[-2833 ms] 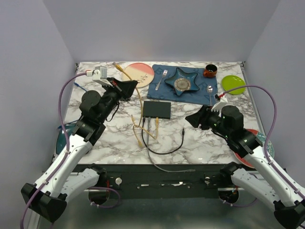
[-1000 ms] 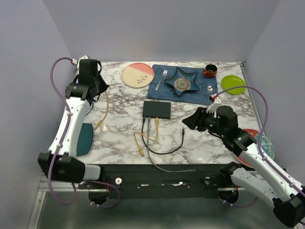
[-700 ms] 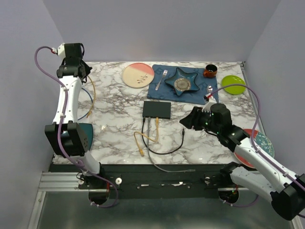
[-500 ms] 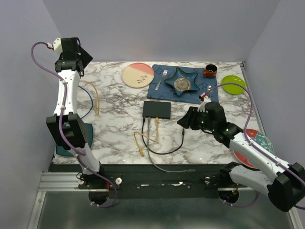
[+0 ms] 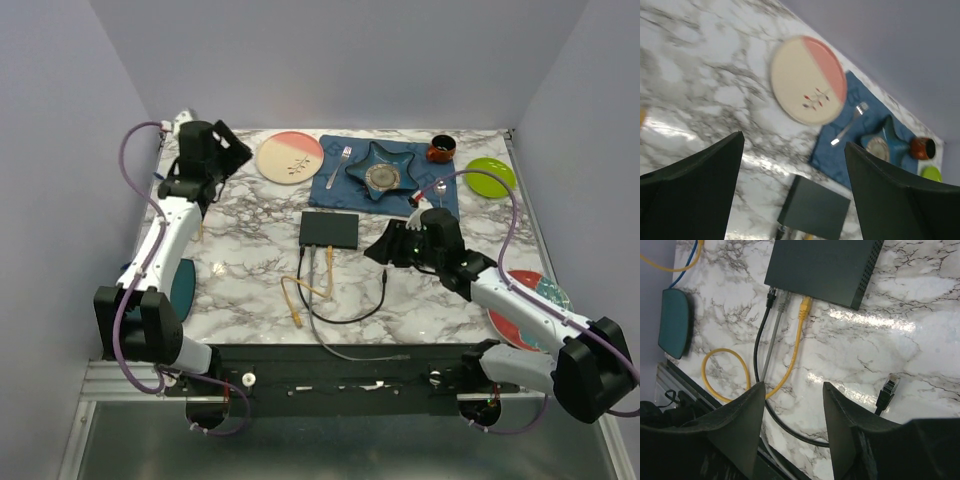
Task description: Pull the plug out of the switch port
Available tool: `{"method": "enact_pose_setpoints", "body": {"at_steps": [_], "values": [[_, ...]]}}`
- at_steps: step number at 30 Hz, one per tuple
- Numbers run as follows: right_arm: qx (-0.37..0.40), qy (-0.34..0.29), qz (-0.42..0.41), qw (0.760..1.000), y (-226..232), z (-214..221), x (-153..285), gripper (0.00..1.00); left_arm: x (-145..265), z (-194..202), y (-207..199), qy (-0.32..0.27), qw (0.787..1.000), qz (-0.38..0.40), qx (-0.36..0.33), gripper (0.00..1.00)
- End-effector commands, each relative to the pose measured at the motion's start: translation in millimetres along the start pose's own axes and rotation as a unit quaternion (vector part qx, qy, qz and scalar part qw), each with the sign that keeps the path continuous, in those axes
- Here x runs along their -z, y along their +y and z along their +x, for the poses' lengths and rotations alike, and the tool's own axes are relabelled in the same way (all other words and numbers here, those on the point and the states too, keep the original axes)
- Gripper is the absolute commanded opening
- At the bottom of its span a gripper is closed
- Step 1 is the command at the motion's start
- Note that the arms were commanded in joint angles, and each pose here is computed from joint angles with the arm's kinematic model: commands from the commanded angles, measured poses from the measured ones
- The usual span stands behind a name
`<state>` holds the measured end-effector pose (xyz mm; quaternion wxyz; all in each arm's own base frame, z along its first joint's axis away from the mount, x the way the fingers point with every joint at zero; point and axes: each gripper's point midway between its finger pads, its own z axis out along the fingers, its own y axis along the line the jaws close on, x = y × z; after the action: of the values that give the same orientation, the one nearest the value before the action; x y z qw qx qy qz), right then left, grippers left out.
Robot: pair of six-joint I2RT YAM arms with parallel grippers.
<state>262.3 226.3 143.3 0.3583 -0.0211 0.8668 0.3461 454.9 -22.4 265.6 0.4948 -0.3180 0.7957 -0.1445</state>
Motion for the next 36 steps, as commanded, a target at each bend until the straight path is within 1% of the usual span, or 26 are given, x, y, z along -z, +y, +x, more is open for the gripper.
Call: {"method": "enact_pose_setpoints", "body": {"at_steps": [1, 2, 3, 4, 5, 6, 7, 9, 10, 12, 13, 15, 16, 17, 21, 22, 24, 30, 36], "values": [[-0.006, -0.011, -0.022, 1.0, 10, -9, -7, 0.58, 14, 91, -72, 0.086, 0.982, 0.17, -0.021, 0.83], [-0.011, -0.001, -0.02, 1.0, 7, -4, -11, 0.57, 8, 114, -69, 0.105, 0.978, 0.181, -0.019, 0.8], [-0.015, 0.005, -0.018, 1.0, 5, 0, -13, 0.57, 7, 128, -69, 0.119, 0.975, 0.189, -0.019, 0.76], [-0.014, -0.004, -0.03, 0.999, 10, -5, -17, 0.57, 10, 147, -70, 0.15, 0.967, 0.206, -0.021, 0.69], [-0.018, 0.002, -0.039, 0.999, 12, -4, -19, 0.57, 3, 159, -67, 0.157, 0.964, 0.213, -0.019, 0.65], [-0.023, 0.012, -0.038, 0.999, 10, 1, -25, 0.57, 0, 167, -65, 0.167, 0.963, 0.212, -0.022, 0.61], [-0.025, 0.009, -0.047, 0.999, 13, -2, -28, 0.57, -2, 175, -62, 0.177, 0.961, 0.211, -0.028, 0.54], [-0.038, 0.019, -0.057, 0.997, 15, 1, -35, 0.57, -8, 190, -57, 0.198, 0.957, 0.209, -0.043, 0.47], [-0.042, 0.022, -0.063, 0.997, 15, 3, -43, 0.56, -9, 196, -54, 0.204, 0.956, 0.207, -0.045, 0.39], [-0.057, 0.034, -0.08, 0.995, 19, 8, -50, 0.56, -13, 210, -49, 0.218, 0.954, 0.201, -0.053, 0.33], [-0.061, 0.035, -0.087, 0.994, 18, 10, -58, 0.55, -14, 216, -47, 0.223, 0.953, 0.198, -0.055, 0.27], [-0.082, 0.043, -0.092, 0.991, 17, 15, -65, 0.54, -18, 232, -40, 0.238, 0.951, 0.187, -0.061, 0.24], [-0.085, 0.04, -0.099, 0.991, 17, 14, -69, 0.53, -20, 237, -35, 0.242, 0.952, 0.179, -0.062, 0.24], [-0.097, 0.052, -0.098, 0.989, 15, 20, -76, 0.53, -22, 245, -27, 0.249, 0.952, 0.167, -0.063, 0.24], [-0.118, 0.064, -0.105, 0.985, 11, 26, -94, 0.52, -28, 264, -8, 0.265, 0.952, 0.134, -0.07, 0.24], [-0.119, 0.061, -0.11, 0.985, 13, 24, -96, 0.52, -29, 268, -5, 0.267, 0.953, 0.126, -0.073, 0.22], [-0.125, 0.067, -0.11, 0.984, 11, 26, -104, 0.52, -30, 275, 3, 0.274, 0.953, 0.108, -0.074, 0.21], [-0.124, 0.064, -0.099, 0.985, 4, 29, -108, 0.52, -30, 291, 19, 0.282, 0.953, 0.068, -0.087, 0.21], [-0.123, 0.067, -0.09, 0.986, -1, 34, -107, 0.52, -19, 312, 18, 0.305, 0.945, 0.071, -0.091, 0.18]]}}
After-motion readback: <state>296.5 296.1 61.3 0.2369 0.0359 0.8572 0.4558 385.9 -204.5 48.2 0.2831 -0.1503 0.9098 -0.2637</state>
